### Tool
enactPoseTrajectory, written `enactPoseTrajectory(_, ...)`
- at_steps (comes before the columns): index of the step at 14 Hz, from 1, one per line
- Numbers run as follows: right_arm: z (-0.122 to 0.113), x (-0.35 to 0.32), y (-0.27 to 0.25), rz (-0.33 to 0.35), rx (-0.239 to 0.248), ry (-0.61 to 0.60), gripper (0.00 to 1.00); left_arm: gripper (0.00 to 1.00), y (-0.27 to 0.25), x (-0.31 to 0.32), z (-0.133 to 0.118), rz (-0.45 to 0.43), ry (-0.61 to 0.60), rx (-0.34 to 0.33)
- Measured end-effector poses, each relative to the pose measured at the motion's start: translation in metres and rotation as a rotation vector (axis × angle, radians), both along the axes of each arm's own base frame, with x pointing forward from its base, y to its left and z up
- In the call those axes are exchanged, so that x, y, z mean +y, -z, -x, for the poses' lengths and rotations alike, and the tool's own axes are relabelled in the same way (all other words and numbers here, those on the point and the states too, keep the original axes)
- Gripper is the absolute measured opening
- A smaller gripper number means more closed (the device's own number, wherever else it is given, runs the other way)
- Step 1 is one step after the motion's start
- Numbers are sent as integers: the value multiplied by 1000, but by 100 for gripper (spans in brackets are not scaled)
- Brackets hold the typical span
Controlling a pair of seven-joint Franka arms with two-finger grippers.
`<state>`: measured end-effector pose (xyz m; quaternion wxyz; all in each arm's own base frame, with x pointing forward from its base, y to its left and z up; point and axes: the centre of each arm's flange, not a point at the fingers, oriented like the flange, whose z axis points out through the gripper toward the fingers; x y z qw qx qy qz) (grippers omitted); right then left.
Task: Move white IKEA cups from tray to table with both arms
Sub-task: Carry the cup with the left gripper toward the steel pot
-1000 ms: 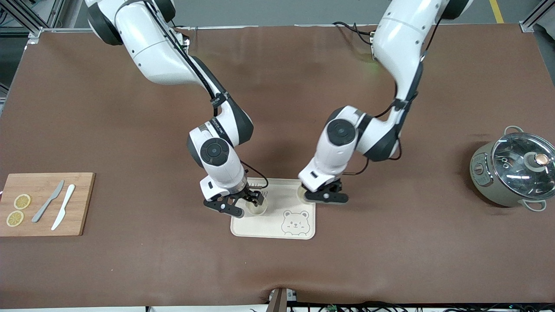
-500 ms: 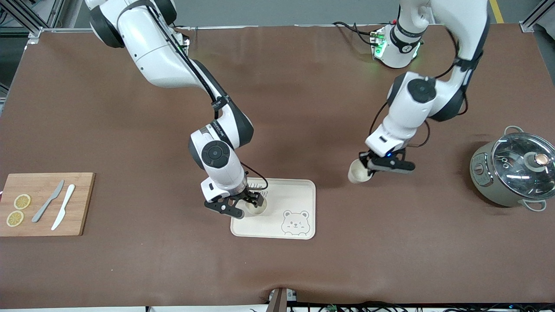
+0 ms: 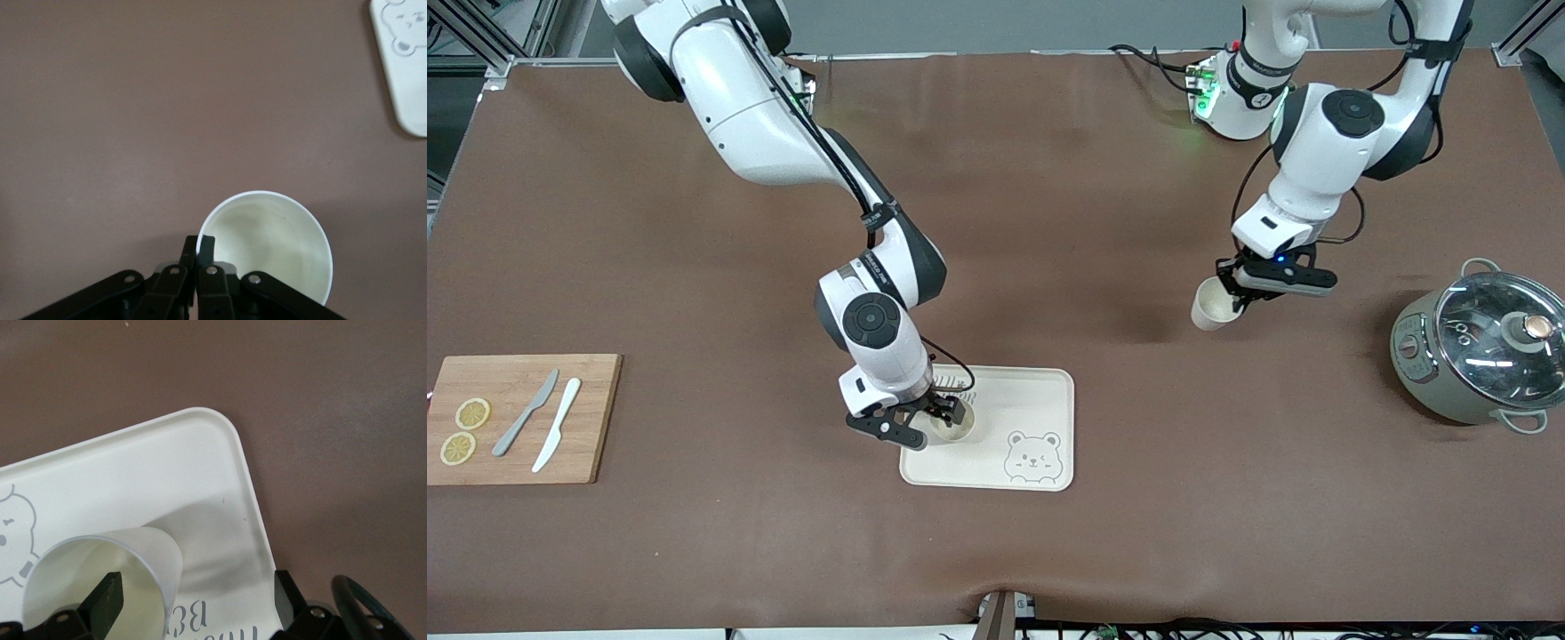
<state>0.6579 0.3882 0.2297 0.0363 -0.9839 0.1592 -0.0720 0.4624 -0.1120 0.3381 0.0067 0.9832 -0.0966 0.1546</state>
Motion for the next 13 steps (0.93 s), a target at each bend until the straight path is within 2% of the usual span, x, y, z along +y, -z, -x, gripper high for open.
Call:
enactPoseTrajectory(4, 1, 2, 8, -3, -7, -5, 100, 3, 15, 49, 19, -10, 20, 42)
enactPoseTrajectory(7, 2, 4, 9, -3, -7, -7, 100, 3, 29, 86, 27, 65, 36, 64)
enactPoseTrajectory(10, 1, 3, 9, -2, -8, -7, 100, 3, 42, 103, 35, 166, 72, 47)
enactPoseTrajectory(12, 1, 3, 9, -2, -8, -7, 100, 3, 52, 106, 38, 186, 103, 45)
enactPoseTrajectory(13, 1, 3, 9, -2, -8, -8, 97, 3, 57, 108, 38, 181, 115, 44)
